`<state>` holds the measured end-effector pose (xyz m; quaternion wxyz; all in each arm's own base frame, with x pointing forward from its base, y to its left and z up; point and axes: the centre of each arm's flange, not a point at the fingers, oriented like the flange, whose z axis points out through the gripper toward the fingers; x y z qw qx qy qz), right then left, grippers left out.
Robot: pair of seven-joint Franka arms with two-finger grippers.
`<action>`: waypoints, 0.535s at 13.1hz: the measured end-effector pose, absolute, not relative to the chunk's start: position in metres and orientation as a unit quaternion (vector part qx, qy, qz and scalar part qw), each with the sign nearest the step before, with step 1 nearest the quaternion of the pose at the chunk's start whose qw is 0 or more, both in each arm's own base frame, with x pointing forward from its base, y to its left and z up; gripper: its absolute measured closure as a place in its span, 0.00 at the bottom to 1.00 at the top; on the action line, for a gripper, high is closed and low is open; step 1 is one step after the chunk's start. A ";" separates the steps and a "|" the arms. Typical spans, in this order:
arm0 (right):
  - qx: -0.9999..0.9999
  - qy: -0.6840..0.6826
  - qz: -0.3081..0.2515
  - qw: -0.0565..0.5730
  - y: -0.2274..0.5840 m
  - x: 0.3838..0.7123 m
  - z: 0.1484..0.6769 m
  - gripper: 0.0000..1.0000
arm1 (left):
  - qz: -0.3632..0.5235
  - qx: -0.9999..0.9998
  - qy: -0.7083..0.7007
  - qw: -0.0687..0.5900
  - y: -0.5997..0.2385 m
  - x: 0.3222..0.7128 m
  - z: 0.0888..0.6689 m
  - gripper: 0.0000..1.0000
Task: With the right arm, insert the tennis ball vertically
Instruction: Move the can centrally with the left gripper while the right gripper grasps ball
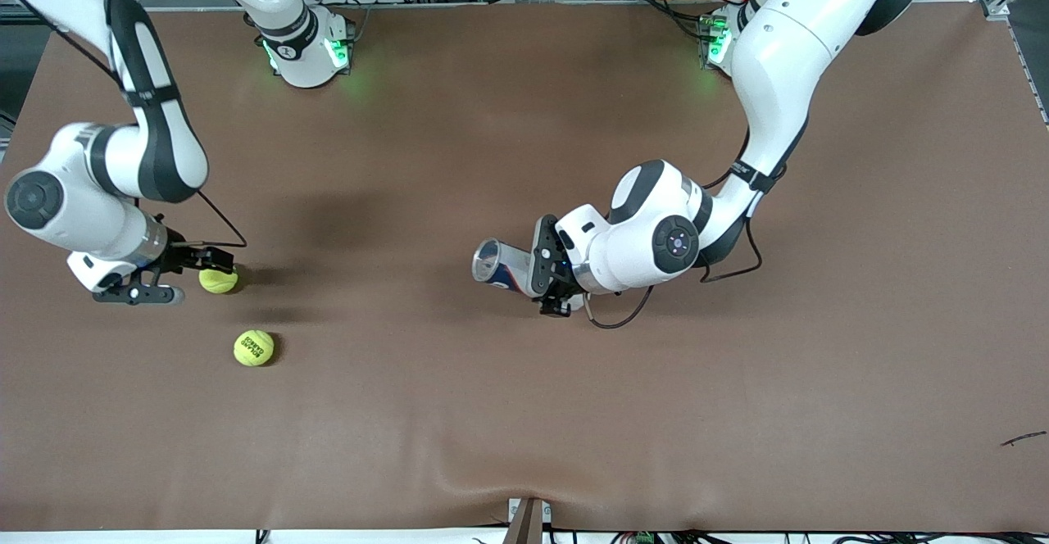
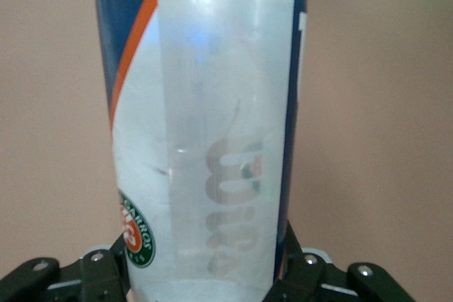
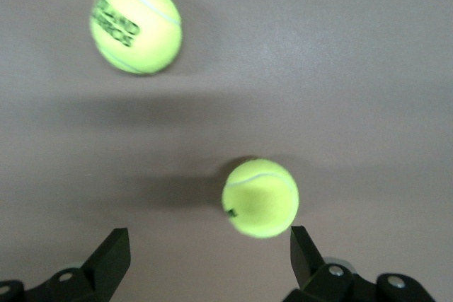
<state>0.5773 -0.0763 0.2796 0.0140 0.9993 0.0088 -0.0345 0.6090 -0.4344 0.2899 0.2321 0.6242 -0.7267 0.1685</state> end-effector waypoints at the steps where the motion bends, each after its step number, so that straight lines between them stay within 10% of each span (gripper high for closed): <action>1: 0.999 0.018 -0.040 0.013 -0.089 0.576 0.267 0.00 | 0.187 0.618 -0.721 0.251 -0.435 0.610 0.290 0.23; 7: 0.997 0.032 -0.065 0.011 -0.101 0.571 0.225 0.00 | 0.282 0.577 -0.671 0.370 -0.430 0.613 0.254 0.23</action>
